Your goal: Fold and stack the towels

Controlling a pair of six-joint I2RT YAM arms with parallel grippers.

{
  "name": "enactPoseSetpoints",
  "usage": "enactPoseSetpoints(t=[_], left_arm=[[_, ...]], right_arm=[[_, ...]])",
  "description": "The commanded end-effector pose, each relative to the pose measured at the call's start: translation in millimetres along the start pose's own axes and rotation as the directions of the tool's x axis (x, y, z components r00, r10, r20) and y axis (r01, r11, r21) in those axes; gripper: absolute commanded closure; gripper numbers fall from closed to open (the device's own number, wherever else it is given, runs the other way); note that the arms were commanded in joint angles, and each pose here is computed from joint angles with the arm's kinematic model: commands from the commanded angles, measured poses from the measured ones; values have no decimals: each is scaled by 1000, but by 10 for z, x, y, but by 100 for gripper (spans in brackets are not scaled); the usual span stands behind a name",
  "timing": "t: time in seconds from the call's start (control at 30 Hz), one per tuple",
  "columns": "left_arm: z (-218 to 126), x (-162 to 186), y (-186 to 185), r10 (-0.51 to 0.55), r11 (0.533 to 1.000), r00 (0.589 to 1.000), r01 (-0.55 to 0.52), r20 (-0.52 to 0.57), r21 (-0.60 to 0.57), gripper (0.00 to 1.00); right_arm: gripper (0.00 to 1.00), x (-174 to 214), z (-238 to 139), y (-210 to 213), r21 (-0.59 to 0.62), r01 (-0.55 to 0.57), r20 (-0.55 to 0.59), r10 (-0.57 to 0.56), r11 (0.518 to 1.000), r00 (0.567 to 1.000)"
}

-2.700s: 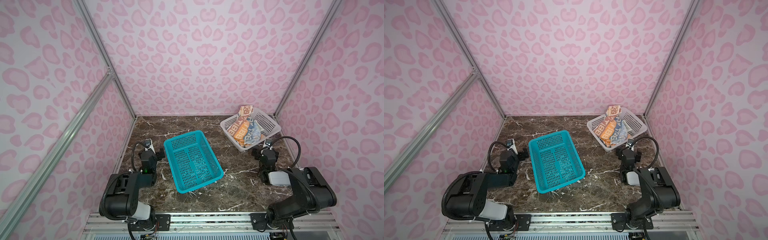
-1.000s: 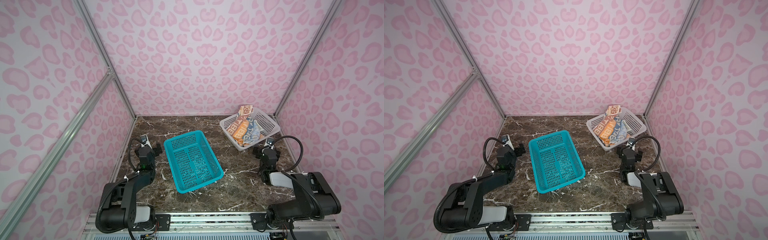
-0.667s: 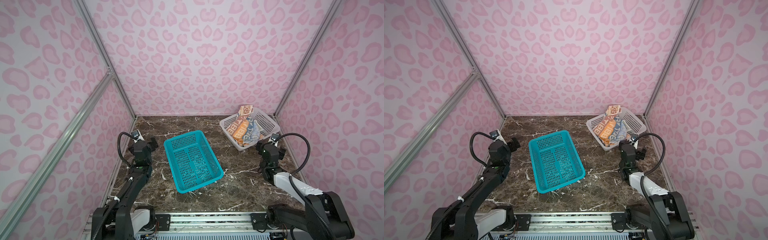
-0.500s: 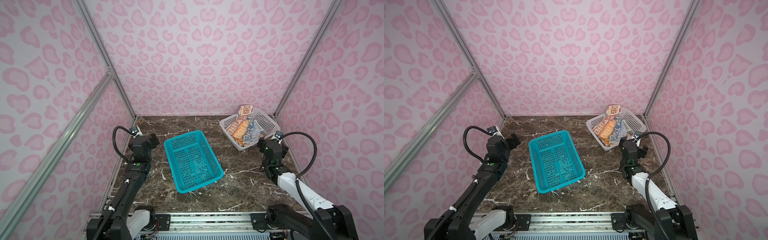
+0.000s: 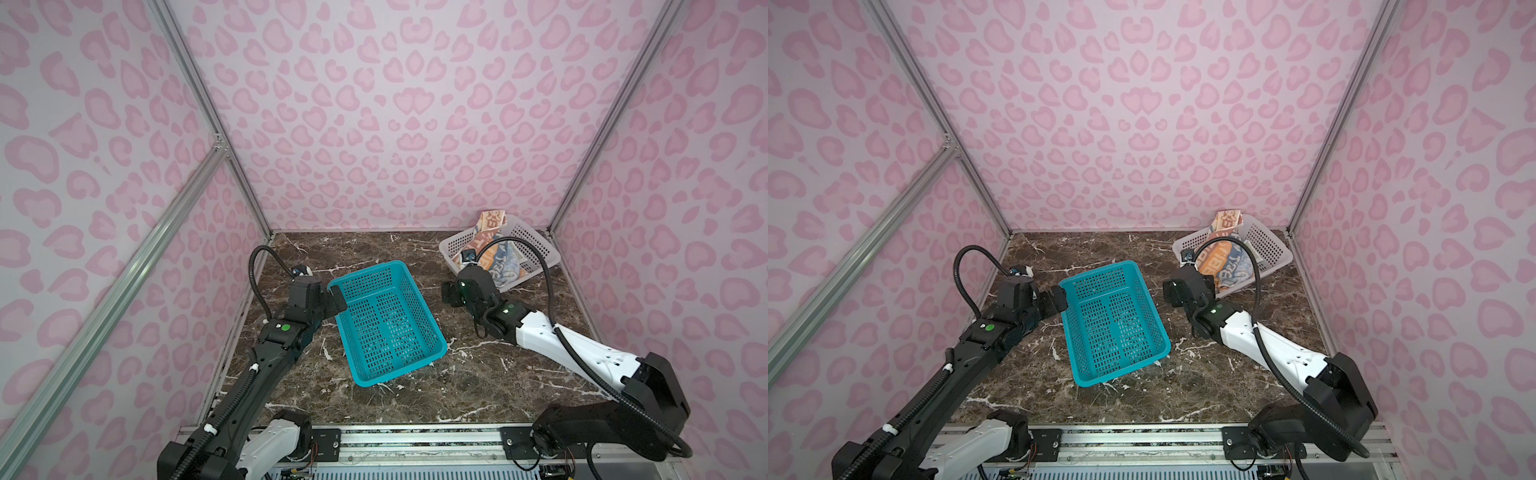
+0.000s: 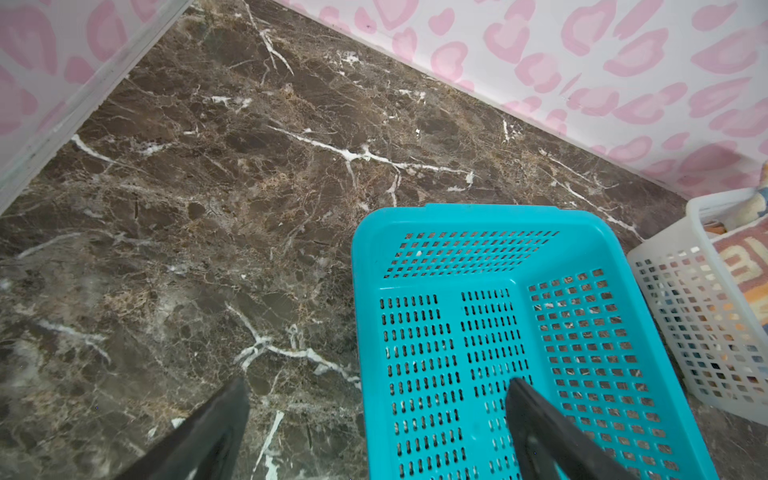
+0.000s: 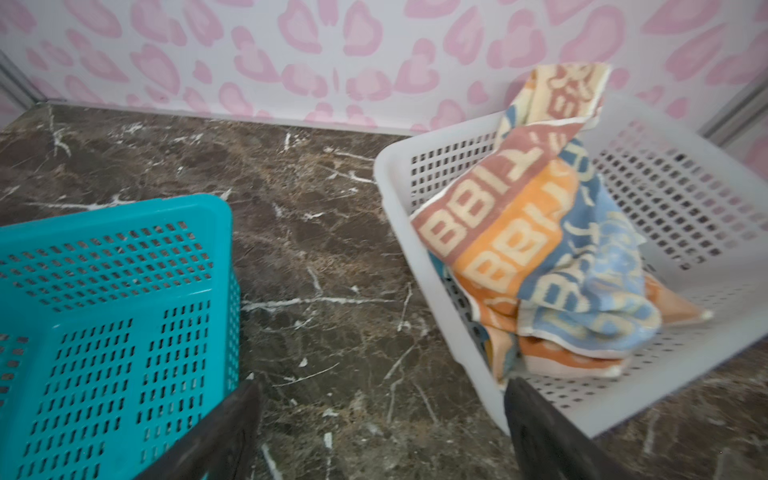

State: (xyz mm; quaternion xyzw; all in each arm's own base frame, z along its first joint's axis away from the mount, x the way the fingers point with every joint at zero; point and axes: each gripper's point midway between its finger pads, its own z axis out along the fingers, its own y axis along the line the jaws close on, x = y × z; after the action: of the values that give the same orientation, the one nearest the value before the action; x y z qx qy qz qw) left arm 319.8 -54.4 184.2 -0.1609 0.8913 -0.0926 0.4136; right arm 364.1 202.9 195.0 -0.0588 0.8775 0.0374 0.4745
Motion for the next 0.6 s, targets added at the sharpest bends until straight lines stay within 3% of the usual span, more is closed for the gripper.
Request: enactPoseSetpoints(t=[0.0,0.2,0.57], left_arm=[[51,204,-36,-33,999,995,36,-92,27,3],[148,396,-88,-27,998,981,36,-193,47,3],[148,590,-141,-17,996,954,41,-299,73,3]], right_arm=[[10,286,72,305,-91,33,-144,-46,995,988],[22,607,297,730,-202,73,-272,-128,977,954],[70,737,702,997,-247,134,-337,-214,960,917]])
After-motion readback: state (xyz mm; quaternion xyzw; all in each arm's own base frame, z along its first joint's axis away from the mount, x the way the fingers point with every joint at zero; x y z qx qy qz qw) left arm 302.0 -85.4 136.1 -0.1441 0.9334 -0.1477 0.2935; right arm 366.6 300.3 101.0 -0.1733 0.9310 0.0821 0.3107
